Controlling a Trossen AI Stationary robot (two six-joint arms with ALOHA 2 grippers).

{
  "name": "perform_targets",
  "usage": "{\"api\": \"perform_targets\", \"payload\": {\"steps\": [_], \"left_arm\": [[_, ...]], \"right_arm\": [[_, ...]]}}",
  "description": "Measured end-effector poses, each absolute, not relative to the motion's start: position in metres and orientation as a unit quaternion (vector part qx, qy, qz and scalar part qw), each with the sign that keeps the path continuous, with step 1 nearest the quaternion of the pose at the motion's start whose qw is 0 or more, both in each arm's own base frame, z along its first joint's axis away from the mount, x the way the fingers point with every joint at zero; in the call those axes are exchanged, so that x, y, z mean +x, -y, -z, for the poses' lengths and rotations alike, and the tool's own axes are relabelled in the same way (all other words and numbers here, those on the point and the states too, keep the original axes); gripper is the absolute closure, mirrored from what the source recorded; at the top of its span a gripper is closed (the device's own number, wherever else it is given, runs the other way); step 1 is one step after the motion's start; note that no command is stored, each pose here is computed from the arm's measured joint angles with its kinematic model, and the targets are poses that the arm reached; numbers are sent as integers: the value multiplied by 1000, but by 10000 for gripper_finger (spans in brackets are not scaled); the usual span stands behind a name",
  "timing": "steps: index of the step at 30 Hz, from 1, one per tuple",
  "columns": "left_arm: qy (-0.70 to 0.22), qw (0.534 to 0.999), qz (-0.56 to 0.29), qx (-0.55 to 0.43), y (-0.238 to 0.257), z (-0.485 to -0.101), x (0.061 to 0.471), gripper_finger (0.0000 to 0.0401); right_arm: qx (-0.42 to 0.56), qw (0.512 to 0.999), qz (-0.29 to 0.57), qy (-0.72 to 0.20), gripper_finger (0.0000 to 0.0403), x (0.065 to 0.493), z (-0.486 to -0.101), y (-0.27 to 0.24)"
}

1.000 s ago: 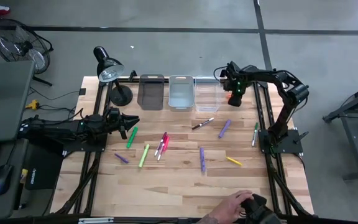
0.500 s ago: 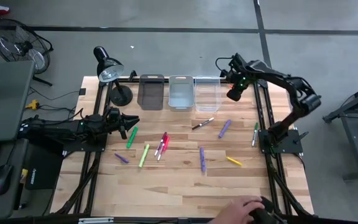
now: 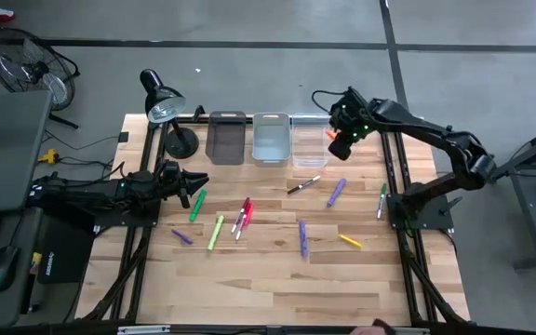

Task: Pick & Place Markers
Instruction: Put the orange pen into the transparent bin

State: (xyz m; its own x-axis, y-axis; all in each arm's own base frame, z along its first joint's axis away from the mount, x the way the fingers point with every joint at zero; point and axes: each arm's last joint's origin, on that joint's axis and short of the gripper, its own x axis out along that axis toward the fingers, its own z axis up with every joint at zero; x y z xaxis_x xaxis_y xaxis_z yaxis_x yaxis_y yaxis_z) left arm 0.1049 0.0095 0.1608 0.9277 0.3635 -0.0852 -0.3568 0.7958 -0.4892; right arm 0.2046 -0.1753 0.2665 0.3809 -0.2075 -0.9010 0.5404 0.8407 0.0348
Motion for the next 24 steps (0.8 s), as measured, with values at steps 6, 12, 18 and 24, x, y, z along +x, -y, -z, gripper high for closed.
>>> {"api": "perform_targets", "payload": {"steps": [6, 12, 18, 24], "left_arm": [[7, 948, -190, -257, -9, -161, 105, 304], [7, 948, -190, -257, -9, -161, 105, 304], [7, 948, -190, -257, -10, -161, 105, 304], [7, 948, -190, -257, -9, -161, 105, 304]], "right_arm": [[219, 836, 241, -441, 361, 230, -267, 167], [297, 824, 287, -388, 363, 247, -257, 178], [346, 793, 322, -384, 358, 256, -232, 196], [376, 766, 347, -389, 361, 259, -211, 209]]}}
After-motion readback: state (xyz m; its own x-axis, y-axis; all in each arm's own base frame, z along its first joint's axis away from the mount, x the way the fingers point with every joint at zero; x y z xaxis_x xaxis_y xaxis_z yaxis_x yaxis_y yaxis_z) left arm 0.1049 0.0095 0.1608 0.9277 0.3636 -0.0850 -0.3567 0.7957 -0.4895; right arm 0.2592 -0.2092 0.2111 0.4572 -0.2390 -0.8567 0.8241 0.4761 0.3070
